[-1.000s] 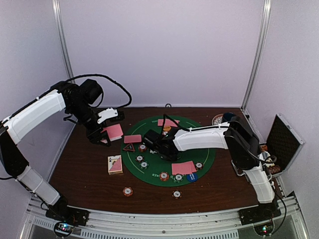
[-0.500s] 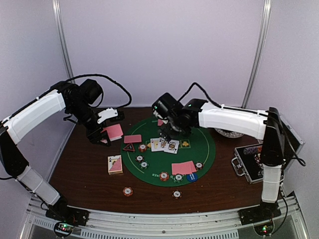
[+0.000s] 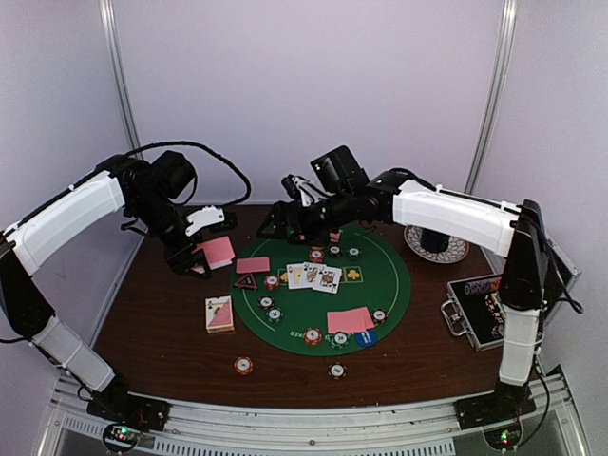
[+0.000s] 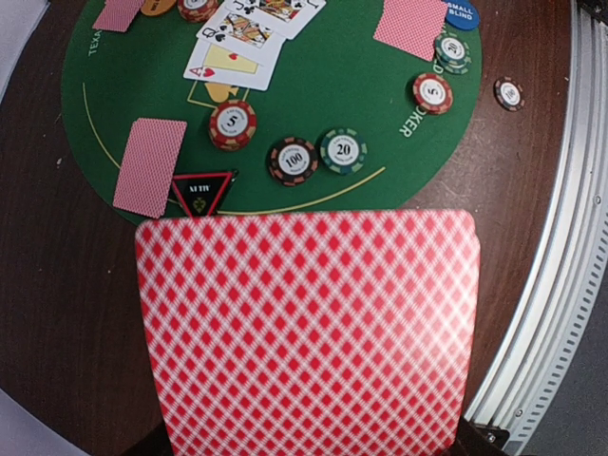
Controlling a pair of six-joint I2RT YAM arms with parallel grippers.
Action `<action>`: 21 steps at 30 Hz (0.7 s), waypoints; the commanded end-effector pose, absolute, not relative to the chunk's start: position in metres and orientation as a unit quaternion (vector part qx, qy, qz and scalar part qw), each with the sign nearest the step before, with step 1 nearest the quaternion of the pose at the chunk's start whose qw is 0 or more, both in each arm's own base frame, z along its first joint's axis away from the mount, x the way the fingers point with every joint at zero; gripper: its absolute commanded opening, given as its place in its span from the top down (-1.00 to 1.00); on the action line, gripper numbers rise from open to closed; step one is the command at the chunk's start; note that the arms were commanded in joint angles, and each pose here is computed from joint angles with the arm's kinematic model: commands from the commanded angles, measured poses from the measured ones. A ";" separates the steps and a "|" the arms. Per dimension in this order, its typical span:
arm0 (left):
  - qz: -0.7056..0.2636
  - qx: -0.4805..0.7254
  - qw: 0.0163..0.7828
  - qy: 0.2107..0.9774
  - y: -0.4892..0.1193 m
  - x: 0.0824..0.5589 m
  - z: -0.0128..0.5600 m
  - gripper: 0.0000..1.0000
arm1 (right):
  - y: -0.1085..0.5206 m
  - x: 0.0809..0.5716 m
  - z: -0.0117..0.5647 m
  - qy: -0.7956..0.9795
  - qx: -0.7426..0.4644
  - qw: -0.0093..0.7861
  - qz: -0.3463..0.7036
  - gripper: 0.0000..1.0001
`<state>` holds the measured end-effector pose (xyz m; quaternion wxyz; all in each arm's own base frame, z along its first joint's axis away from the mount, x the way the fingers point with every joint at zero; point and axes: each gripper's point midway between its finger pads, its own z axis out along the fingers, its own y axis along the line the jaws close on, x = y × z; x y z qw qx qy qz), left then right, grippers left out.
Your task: Distribute texas hold em gaming equipment
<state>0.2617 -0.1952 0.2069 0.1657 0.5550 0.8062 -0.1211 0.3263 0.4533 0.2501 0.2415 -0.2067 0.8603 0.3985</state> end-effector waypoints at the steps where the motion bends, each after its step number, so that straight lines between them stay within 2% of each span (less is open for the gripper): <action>1: -0.130 0.557 0.196 0.797 -0.201 0.265 0.221 1.00 | 0.496 0.290 0.260 0.818 -0.186 0.107 0.533 -0.99; 21: -0.132 0.557 0.198 0.796 -0.204 0.268 0.223 1.00 | 0.535 0.280 0.255 0.777 -0.171 0.037 0.605 -0.92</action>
